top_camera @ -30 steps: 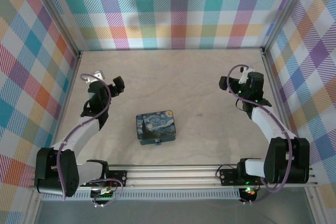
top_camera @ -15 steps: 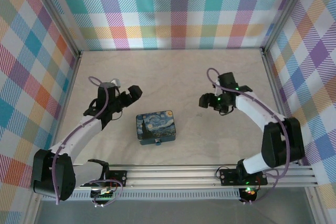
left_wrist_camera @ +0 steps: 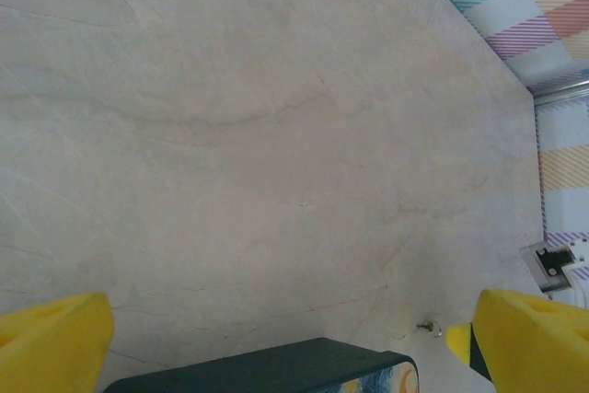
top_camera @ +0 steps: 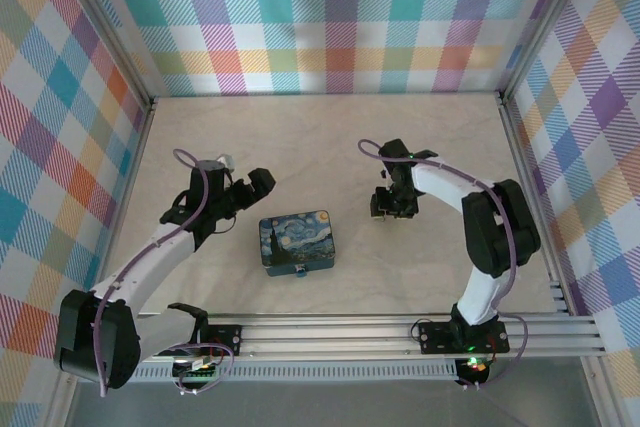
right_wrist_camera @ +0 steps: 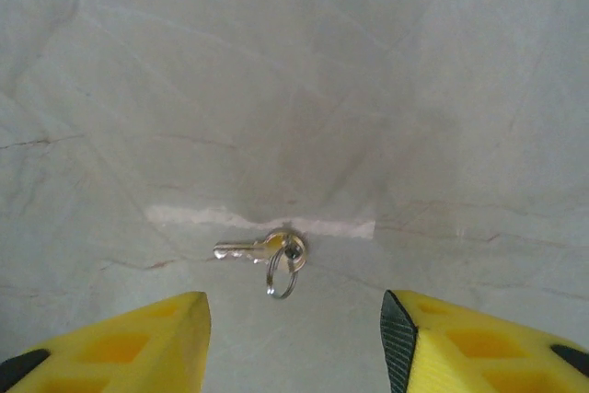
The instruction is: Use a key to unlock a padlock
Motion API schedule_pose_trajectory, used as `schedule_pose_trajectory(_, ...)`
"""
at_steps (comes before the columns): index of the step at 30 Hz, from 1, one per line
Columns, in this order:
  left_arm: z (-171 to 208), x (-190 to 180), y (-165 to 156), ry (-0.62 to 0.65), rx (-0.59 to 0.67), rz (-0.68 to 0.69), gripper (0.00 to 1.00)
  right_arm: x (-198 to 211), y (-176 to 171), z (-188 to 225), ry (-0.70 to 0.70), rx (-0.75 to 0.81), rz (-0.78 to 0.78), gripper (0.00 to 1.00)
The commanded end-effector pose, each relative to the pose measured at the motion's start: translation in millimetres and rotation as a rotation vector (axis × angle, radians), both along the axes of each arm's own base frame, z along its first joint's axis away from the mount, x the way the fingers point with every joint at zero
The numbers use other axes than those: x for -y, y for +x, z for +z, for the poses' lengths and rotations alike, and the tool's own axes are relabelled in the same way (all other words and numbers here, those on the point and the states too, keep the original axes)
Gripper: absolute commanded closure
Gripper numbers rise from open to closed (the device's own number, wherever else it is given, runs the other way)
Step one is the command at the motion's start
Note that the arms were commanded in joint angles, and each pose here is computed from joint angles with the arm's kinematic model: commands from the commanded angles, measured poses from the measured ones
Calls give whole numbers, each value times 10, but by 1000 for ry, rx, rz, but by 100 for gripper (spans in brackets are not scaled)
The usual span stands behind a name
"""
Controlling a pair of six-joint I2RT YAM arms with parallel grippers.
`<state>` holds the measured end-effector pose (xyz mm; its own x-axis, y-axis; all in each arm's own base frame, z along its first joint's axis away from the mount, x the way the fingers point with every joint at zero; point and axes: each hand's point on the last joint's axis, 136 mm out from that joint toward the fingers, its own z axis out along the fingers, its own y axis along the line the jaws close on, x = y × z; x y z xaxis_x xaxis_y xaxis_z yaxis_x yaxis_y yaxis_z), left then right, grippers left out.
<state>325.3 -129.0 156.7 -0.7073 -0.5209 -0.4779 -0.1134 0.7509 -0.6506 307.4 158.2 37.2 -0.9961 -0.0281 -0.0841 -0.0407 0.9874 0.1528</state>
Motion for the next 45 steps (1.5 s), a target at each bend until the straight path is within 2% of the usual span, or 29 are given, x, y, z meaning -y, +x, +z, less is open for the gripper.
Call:
schedule_pose_trajectory(1, 93, -9, -27, 15, 9, 5, 0, 1, 64, -13, -22, 0, -7, 52)
schedule_pose_trajectory(15, 88, -36, -37, 29, 4, 15, 0, -48, 44, -200, -33, -60, 6, 71)
schedule_pose_trajectory(25, 103, -42, -45, 36, 4, 13, 0, -30, -79, -278, -36, -96, -6, 100)
schedule_pose_trajectory(31, 155, -16, -36, 16, 12, 10, 0, -59, -101, -181, 8, -58, -36, 100)
schedule_pose_trajectory(37, 420, 204, 9, -79, 88, -48, 0, -320, -31, 142, 211, 41, -93, 100)
schedule_pose_trajectory(45, 930, 674, -14, -153, 234, -177, 4, -719, 80, 936, 590, 186, -189, 100)
